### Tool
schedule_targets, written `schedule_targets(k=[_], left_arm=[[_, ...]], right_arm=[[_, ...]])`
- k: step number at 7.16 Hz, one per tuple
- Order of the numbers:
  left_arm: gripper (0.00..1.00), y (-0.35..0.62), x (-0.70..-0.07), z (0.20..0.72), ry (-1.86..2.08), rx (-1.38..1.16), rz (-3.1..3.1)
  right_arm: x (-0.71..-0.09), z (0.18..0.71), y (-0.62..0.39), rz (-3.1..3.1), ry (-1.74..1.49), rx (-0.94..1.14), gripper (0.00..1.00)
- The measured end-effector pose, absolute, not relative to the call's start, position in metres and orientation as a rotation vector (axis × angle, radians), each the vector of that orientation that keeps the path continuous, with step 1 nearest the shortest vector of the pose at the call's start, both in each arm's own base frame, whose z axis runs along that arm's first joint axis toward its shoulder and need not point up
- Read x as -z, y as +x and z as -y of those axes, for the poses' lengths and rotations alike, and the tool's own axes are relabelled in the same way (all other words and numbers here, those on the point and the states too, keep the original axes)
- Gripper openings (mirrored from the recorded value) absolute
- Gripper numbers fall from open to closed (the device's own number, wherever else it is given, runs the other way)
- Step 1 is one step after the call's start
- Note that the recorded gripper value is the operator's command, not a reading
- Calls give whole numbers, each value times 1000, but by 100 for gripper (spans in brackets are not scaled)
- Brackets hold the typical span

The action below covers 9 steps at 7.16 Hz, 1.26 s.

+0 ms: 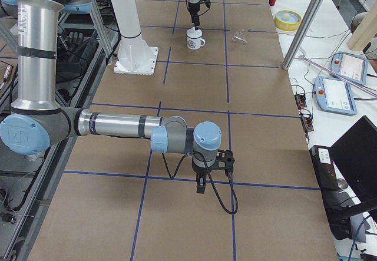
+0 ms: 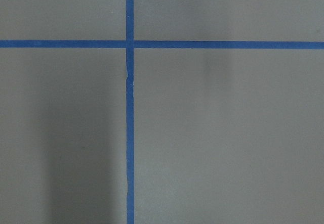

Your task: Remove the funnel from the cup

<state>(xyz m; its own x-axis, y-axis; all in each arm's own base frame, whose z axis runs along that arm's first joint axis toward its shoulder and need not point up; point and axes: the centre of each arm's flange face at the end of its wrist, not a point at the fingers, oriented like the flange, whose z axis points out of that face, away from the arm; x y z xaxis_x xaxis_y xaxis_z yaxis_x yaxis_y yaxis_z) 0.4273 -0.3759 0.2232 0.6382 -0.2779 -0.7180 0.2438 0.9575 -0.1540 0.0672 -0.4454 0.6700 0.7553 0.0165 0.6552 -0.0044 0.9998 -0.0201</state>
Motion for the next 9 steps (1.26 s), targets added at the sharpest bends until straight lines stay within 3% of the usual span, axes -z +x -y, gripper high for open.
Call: schedule_targets(k=[2, 5, 9], left_arm=[[100, 410, -216, 387, 13, 239, -844], [100, 315, -230, 472, 177, 89, -824], [100, 140, -358, 581, 231, -93, -678]], right_arm=[[-670, 445, 67, 715, -18, -11, 100], [-670, 445, 67, 715, -18, -11, 100], [-670, 445, 67, 715, -18, -11, 100]])
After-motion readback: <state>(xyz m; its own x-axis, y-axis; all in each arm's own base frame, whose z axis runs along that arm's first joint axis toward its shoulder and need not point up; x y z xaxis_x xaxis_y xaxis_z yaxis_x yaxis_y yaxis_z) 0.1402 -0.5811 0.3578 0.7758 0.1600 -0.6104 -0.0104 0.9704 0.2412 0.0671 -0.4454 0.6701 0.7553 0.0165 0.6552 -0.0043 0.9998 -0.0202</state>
